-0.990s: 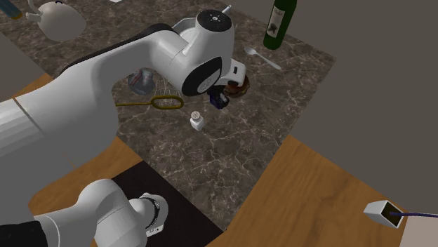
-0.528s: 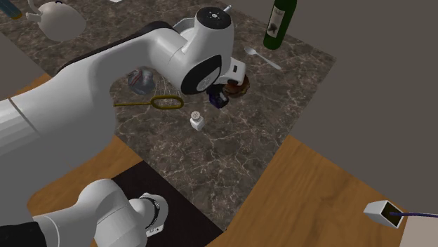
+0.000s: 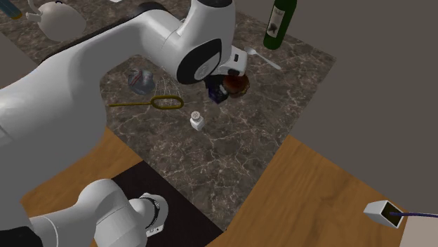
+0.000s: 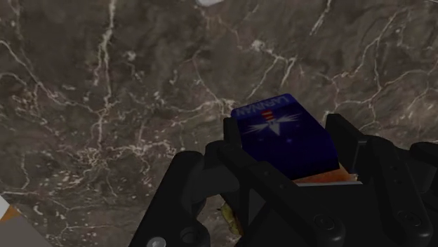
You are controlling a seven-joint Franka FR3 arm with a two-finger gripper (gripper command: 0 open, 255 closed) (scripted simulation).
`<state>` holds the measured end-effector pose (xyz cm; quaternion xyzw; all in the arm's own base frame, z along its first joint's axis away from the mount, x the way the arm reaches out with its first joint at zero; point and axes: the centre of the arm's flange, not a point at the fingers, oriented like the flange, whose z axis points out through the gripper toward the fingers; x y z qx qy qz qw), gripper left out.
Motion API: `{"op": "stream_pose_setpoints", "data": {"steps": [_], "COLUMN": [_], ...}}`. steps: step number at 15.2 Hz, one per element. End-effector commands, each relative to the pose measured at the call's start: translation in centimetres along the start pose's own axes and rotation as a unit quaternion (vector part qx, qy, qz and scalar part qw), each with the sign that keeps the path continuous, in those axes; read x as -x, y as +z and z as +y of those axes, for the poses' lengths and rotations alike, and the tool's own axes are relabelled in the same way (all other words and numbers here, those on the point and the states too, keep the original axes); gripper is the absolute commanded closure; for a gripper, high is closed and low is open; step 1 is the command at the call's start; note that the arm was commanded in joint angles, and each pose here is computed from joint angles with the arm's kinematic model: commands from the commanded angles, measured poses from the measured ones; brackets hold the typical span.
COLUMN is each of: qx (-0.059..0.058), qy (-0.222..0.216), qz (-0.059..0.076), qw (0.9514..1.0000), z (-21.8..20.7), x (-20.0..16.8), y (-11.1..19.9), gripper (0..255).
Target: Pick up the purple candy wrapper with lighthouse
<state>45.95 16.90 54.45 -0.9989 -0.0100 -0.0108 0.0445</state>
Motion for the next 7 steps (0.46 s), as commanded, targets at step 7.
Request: {"op": "stream_pose_setpoints", "data": {"steps": [7], "qx": [0.000], "qy": [0.000], "qz": [0.000], "qw": [1.0000], "z": [-0.3], "x": [-0.2], "y": [-3.3], "gripper": [255]}}
